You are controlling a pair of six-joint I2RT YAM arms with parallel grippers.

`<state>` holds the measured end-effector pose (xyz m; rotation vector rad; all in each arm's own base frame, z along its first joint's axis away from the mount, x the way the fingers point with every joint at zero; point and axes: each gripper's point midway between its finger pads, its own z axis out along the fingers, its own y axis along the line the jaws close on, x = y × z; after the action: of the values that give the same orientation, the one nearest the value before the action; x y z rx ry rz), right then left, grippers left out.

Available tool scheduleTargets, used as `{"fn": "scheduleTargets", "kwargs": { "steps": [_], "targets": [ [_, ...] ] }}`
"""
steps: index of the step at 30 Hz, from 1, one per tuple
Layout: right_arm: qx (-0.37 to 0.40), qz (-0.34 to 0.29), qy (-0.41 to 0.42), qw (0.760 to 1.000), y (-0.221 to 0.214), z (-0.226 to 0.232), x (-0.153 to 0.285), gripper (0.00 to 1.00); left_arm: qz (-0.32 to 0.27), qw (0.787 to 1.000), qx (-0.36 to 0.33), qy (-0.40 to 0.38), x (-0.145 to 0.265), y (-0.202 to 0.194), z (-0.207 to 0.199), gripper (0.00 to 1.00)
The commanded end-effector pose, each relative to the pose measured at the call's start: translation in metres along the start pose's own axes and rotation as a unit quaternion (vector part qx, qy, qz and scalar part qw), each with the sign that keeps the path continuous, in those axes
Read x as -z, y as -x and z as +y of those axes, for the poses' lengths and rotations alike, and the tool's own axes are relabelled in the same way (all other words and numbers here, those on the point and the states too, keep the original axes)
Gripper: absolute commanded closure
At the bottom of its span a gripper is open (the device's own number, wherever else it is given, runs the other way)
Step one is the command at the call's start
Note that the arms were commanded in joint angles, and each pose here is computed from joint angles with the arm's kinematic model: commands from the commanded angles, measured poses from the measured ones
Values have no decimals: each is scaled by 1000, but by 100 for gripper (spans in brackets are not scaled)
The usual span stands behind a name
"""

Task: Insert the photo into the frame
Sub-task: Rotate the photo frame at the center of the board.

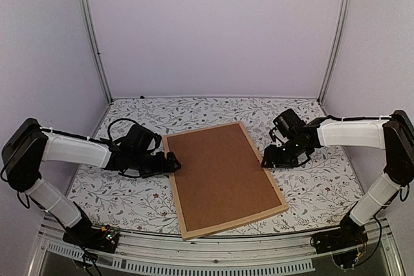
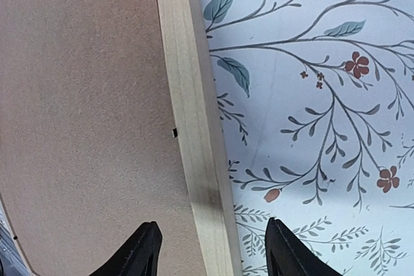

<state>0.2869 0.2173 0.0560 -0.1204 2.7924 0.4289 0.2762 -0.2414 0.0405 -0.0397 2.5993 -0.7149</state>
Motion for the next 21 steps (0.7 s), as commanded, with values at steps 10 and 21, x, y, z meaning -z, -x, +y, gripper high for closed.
{"fn": "scheduleTargets", "kwargs": {
  "steps": [10,21],
  "targets": [
    [86,32,33,995,-7,-1,-17,47,-51,996,-55,39,12,67,3,2],
    [109,46,37,992,-7,-9,-31,66,-74,994,-61,57,16,117,34,2]
  ]
}}
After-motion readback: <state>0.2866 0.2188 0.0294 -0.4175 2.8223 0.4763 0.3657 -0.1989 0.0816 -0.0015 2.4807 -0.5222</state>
